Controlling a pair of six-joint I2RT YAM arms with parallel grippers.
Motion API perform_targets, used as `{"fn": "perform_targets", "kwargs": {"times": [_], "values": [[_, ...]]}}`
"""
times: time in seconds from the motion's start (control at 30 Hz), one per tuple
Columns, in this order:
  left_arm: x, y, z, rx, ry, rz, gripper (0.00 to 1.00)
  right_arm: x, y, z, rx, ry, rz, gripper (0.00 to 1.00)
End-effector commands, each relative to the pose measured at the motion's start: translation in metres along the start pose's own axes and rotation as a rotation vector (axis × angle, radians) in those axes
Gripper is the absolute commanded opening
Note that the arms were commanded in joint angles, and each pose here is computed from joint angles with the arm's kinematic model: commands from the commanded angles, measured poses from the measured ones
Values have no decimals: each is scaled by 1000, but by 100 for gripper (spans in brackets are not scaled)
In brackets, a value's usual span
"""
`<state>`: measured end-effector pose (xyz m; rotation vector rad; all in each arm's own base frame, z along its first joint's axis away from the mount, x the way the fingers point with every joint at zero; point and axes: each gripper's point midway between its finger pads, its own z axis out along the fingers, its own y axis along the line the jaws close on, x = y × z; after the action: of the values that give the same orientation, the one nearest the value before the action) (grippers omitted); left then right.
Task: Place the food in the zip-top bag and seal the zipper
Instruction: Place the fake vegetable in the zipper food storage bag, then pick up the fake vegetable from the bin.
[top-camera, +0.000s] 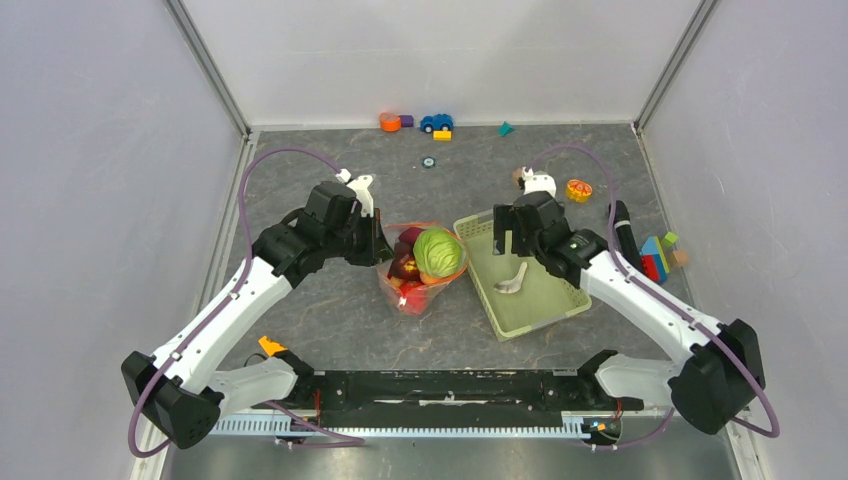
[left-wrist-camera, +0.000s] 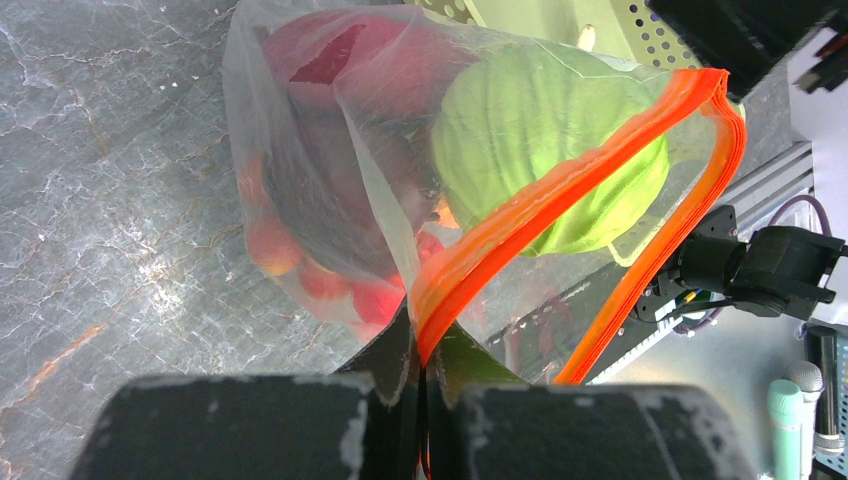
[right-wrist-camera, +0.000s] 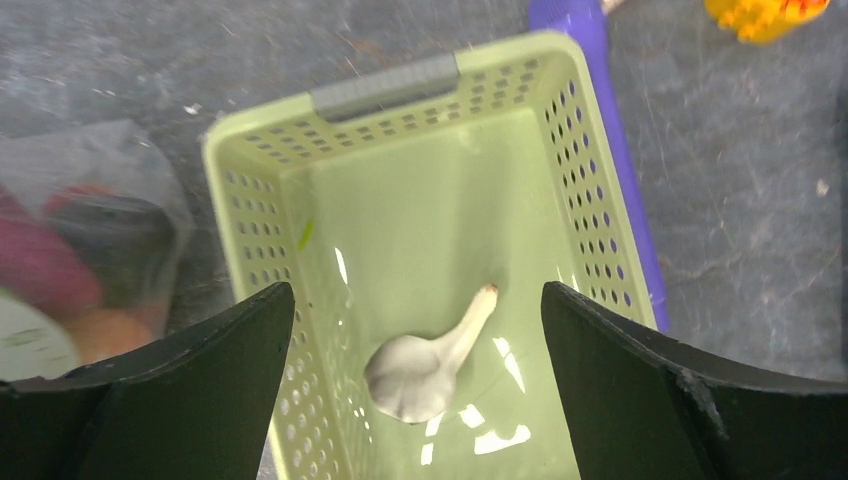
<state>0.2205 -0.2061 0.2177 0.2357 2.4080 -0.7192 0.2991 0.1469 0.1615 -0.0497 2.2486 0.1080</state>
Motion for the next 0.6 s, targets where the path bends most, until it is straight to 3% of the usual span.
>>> {"fn": "perform_targets", "kwargs": {"times": [0.0, 0.27, 0.57], "values": [[-12, -7, -6, 37, -54, 54, 3, 44, 5, 14, -44, 157, 39, 98], [-12, -8, -7, 38, -59, 57, 3, 90, -11, 36, 1, 269, 102, 96], [-12, -8, -8, 39, -62, 57, 3, 95, -29, 54, 65, 179, 170, 87]]}}
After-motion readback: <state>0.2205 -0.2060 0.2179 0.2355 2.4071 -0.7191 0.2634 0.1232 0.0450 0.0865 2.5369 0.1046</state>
